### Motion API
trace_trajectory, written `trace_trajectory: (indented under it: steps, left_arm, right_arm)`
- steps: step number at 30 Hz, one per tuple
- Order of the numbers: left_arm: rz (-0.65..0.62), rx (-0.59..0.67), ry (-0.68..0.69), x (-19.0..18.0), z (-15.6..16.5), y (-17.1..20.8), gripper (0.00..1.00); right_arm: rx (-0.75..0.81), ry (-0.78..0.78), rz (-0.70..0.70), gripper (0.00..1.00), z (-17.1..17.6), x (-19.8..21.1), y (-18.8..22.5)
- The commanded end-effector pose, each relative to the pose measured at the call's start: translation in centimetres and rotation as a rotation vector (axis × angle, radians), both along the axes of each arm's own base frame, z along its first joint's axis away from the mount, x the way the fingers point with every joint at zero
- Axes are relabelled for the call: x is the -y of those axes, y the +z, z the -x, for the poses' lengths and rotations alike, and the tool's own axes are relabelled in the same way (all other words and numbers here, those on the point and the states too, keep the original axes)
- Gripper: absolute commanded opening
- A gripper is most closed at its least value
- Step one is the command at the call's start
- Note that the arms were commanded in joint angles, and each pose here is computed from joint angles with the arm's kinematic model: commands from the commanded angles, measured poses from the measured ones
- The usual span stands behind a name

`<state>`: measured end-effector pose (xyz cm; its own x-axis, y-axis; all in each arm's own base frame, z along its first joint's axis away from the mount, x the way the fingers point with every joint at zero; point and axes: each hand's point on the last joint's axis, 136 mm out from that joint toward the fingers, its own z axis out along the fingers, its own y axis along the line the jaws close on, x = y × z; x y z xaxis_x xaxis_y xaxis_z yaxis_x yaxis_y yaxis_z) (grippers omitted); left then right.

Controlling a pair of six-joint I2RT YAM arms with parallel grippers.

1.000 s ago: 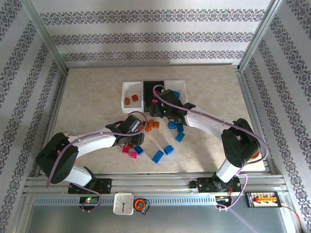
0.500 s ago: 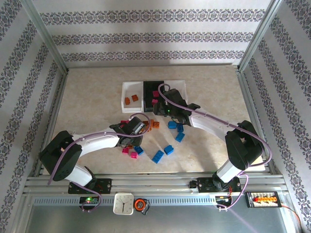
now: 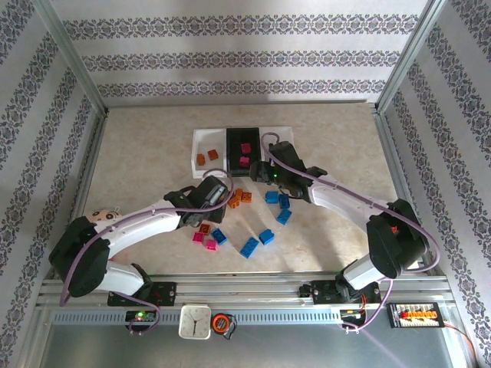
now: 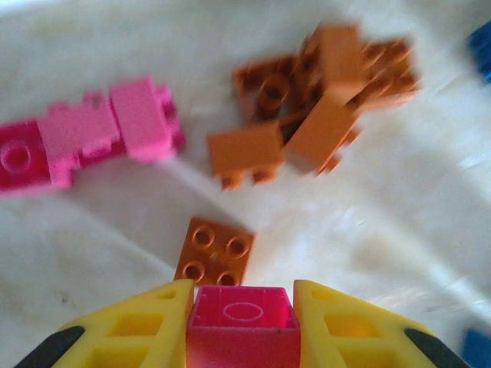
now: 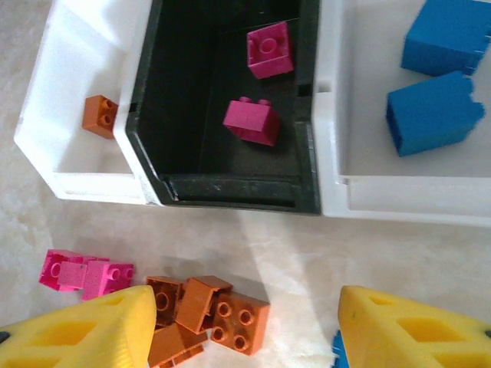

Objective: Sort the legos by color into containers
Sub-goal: Place the lego in the container.

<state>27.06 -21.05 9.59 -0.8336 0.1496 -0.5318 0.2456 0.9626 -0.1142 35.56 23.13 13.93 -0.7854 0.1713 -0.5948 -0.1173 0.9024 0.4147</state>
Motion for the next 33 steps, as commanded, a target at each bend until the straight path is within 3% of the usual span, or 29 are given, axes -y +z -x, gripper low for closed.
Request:
trace_trajectory:
  steps: [1,9,17,20,25,33]
  left_arm:
    - [0.059,0.062,-0.040,2.2,-1.8,3.9,0.29]
    - [0.139,0.143,-0.026,6.7,-12.6,6.5,0.25]
    - [0.079,0.118,0.050,6.8,-20.7,3.6,0.25]
    - [0.059,0.107,0.065,6.8,-22.1,2.9,0.28]
    - [0.071,0.101,0.067,7.2,-23.0,3.1,0.45]
    - [0.276,0.212,0.046,7.8,-20.8,11.3,0.61]
  right_arm:
    - [0.028,-0.057,-0.019,0.64,0.4,2.0,1.0]
    - [0.016,-0.111,0.002,0.65,2.7,5.8,0.1]
    - [-0.004,-0.103,0.024,0.65,5.1,7.2,-0.7]
    - [-0.028,-0.098,0.034,0.65,6.0,7.5,-1.7]
    - [-0.077,-0.054,0.038,0.67,7.0,7.1,-3.3]
    - [-0.133,0.065,0.067,0.67,6.0,4.1,-4.6]
